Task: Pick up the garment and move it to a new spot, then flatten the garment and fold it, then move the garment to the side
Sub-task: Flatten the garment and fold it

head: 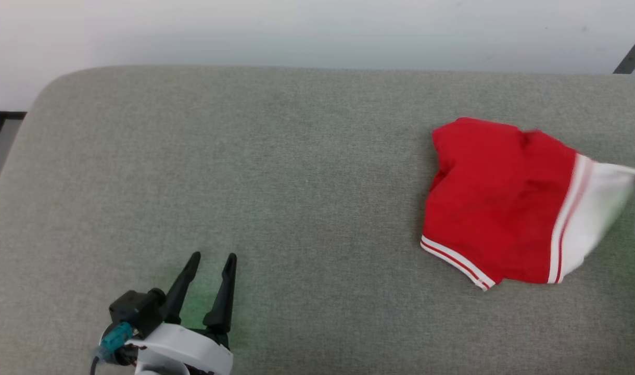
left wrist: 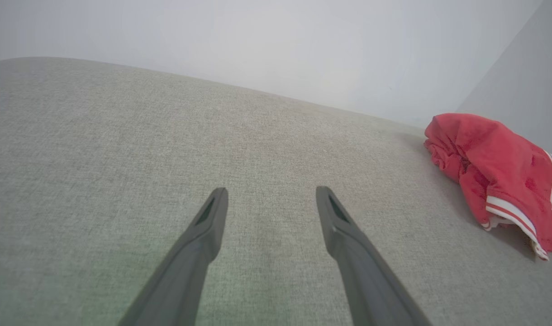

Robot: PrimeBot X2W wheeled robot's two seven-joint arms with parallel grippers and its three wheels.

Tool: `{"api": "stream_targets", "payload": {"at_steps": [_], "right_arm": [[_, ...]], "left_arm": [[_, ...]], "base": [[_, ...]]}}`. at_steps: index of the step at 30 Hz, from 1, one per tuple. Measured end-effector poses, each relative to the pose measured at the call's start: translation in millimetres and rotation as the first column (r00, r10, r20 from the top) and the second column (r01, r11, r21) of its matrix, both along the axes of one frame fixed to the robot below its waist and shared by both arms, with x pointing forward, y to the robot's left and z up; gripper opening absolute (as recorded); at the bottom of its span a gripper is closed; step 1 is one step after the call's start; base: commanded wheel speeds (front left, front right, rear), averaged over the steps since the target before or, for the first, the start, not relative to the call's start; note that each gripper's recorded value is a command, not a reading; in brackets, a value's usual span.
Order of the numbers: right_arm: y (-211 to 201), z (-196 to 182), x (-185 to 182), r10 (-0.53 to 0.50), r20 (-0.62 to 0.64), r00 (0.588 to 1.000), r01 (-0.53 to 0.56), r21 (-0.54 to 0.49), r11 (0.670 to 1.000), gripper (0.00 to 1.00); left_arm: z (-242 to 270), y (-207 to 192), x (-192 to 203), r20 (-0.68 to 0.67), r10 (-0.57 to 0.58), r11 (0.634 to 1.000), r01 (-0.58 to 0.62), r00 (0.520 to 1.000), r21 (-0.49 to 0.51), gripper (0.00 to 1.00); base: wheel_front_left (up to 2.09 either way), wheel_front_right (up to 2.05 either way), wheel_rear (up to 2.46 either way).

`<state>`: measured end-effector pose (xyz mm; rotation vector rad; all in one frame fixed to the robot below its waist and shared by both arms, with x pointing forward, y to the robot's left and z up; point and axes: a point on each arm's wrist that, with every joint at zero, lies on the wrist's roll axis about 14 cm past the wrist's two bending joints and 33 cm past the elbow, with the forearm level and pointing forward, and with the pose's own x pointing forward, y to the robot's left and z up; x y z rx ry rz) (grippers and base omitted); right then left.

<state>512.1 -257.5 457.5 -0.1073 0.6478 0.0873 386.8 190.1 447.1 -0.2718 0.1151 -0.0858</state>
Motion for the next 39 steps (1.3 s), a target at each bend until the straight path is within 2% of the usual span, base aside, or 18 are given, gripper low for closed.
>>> {"api": "stream_targets", "payload": {"at_steps": [4, 8, 12, 15, 21, 25, 26, 27, 28, 31, 33, 36, 39], "right_arm": [[-59, 9, -13, -0.103, 0.003, 0.995, 0.103, -0.087, 0.991, 0.0], [-115, 10, -32, -0.226, 0.004, 0.974, 0.224, -0.148, 0.963, 0.0], [-143, 3, -47, -0.311, 0.002, 0.95, 0.307, -0.177, 0.935, 0.0], [-170, 7, -56, -0.382, 0.035, 0.924, 0.38, -0.217, 0.899, 0.0], [-195, -7, -79, -0.485, 0.022, 0.874, 0.471, -0.277, 0.837, 0.0], [-189, -20, -87, -0.517, 0.029, 0.856, 0.506, -0.255, 0.824, 0.0], [-184, -23, -87, -0.526, 0.039, 0.85, 0.52, -0.222, 0.825, 0.07], [-180, -25, -86, -0.525, 0.054, 0.849, 0.524, -0.204, 0.827, 0.45], [-177, -23, -84, -0.522, 0.08, 0.849, 0.527, -0.19, 0.828, 1.0], [-172, -4, -74, -0.498, 0.198, 0.844, 0.529, -0.151, 0.835, 1.0], [-161, 7, -68, -0.468, 0.272, 0.841, 0.51, -0.111, 0.853, 1.0], [-124, 17, -56, -0.392, 0.369, 0.843, 0.432, -0.028, 0.901, 1.0], [-73, 30, -49, -0.272, 0.461, 0.845, 0.292, 0.028, 0.956, 1.0]], "left_arm": [[0, -1, 2, 0.002, -0.005, 1.0, 0.005, 1.0, 0.001, 1.0], [-2, 0, 4, -0.003, -0.005, 1.0, 0.005, 1.0, 0.001, 1.0], [-6, -1, 6, -0.014, -0.007, 1.0, 0.007, 1.0, 0.0, 1.0], [-8, -3, 9, -0.018, -0.012, 1.0, 0.012, 1.0, 0.001, 1.0], [-6, 1, 13, -0.011, -0.009, 1.0, 0.009, 1.0, 0.011, 1.0], [-6, 1, 15, -0.013, -0.021, 1.0, 0.022, 1.0, 0.023, 1.0], [-7, -2, 15, -0.017, -0.034, 0.999, 0.035, 0.999, 0.028, 1.0], [-8, -4, 16, -0.018, -0.048, 0.998, 0.049, 0.999, 0.032, 1.0], [-7, -8, 18, -0.017, -0.063, 0.997, 0.064, 0.998, 0.031, 1.0], [2, -22, 29, 0.007, -0.133, 0.99, 0.133, 0.991, 0.044, 1.0], [8, -31, 37, 0.022, -0.189, 0.98, 0.187, 0.982, 0.062, 1.0], [16, -48, 51, 0.003, -0.293, 0.95, 0.291, 0.956, 0.11, 1.0], [33, -69, 71, -0.001, -0.388, 0.912, 0.385, 0.921, 0.144, 1.0]], "base": [[0.0, 0.0, 0.0], [0.0, 0.0, 0.0], [0.0, 0.0, 0.0], [0.0, 0.0, 0.0], [0.0, 0.0, 0.0], [0.0, 0.0, 0.0], [0.0, 0.0, 0.0], [0.0, 0.0, 0.0], [0.0, 0.0, 0.0], [0.0, 0.0, 0.0], [0.0, 0.0, 0.0], [0.0, 0.0, 0.0], [0.0, 0.0, 0.0]]}}
